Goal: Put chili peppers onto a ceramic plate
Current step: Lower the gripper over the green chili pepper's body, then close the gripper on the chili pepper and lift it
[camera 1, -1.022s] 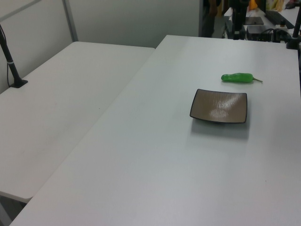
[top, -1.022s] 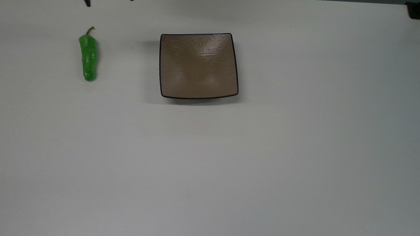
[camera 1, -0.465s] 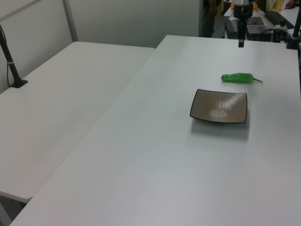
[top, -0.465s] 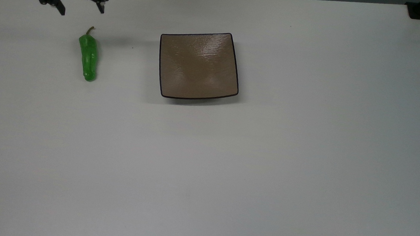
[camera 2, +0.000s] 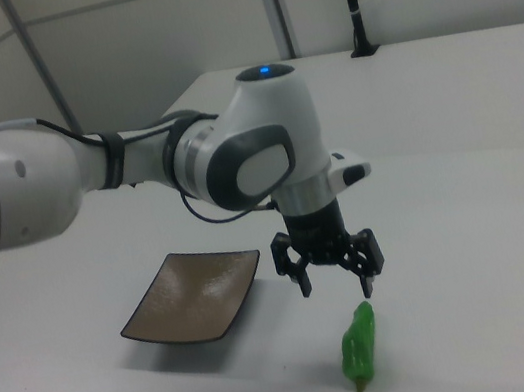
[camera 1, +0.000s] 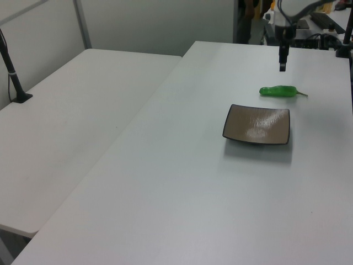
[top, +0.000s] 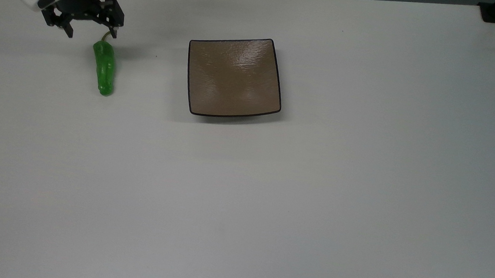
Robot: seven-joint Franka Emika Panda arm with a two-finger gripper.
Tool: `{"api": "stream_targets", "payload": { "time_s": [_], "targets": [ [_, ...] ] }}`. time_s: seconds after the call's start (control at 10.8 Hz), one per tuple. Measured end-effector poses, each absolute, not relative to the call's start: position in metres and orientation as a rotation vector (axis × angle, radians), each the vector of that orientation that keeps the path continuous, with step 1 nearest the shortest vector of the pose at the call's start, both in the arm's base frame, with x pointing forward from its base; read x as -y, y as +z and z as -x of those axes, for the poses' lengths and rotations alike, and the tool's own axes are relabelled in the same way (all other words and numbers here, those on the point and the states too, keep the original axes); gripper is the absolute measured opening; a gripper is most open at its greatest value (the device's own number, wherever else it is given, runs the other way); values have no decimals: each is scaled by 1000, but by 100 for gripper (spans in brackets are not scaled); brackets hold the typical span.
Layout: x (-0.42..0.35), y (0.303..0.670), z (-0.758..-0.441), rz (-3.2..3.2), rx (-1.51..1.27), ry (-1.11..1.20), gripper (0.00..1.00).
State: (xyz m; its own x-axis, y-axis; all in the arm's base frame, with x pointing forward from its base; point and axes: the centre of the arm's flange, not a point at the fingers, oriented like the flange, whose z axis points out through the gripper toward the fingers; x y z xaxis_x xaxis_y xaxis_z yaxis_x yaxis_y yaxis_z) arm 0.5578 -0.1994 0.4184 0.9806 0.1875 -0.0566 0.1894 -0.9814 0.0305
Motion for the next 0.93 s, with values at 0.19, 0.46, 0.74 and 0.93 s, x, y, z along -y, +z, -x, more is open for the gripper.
{"api": "stream_targets", "payload": {
  "time_s": [0.19, 0.46, 0.74, 0.93],
  "targets": [
    [197, 388, -556, -3083, -303, -66, 100],
    [195, 354, -557, -3080, -313, -87, 100],
    [193, 326, -554, -3065, -318, -41, 100],
    [193, 313, -553, -3058, -320, -28, 100]
  ]
}}
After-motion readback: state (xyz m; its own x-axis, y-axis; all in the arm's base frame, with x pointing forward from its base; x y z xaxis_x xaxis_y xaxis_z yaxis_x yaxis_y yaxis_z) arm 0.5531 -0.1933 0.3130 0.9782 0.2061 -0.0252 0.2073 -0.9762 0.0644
